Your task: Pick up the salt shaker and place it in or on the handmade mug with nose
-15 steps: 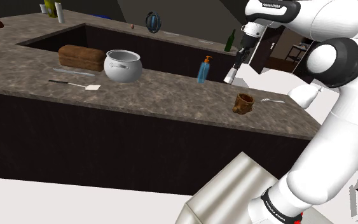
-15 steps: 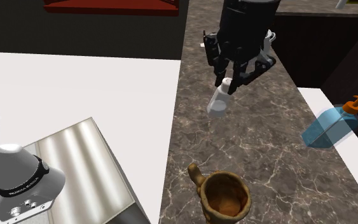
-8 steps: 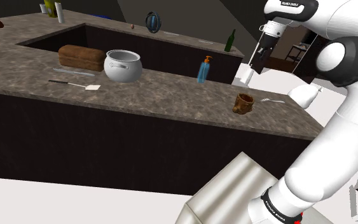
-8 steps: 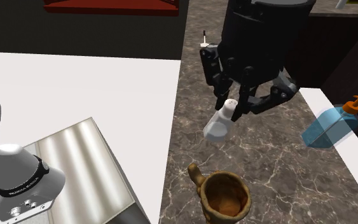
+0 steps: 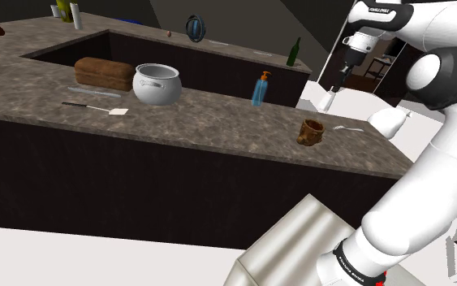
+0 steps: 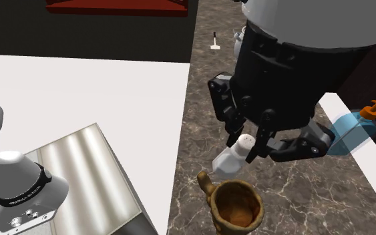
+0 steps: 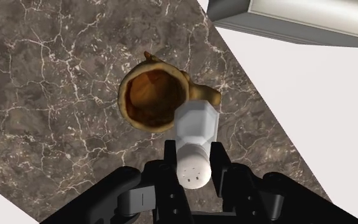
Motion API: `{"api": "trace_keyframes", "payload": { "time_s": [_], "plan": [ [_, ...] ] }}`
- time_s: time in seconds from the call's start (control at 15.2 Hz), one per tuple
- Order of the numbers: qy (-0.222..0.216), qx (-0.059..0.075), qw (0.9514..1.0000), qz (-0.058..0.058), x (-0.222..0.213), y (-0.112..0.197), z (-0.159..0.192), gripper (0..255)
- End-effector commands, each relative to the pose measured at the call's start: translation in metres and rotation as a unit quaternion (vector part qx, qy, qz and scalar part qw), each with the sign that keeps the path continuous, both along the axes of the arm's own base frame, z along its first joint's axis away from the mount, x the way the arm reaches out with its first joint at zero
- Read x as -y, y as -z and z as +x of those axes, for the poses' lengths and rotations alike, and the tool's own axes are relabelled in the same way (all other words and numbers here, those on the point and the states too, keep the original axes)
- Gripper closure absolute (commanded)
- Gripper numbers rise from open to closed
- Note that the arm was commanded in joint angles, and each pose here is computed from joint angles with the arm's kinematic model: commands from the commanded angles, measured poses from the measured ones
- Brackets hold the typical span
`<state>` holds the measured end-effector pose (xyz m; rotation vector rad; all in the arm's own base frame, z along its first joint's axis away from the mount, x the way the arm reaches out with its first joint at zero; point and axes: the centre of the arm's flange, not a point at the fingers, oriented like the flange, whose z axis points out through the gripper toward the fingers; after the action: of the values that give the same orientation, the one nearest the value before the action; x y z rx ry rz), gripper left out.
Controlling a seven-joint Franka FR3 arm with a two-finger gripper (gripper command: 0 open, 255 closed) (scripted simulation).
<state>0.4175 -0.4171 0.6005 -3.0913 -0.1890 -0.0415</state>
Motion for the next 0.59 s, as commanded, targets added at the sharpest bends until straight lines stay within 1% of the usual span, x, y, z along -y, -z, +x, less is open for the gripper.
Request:
{"api": "trace_keyframes", "payload": {
  "time_s": [0.0,0.53],
  "plan": [
    [0.000,0.000,1.0000,0.000,0.000,0.011,0.000,255],
    [0.000,0.000,1.0000,0.000,0.000,0.053,0.000,255]
  ]
}}
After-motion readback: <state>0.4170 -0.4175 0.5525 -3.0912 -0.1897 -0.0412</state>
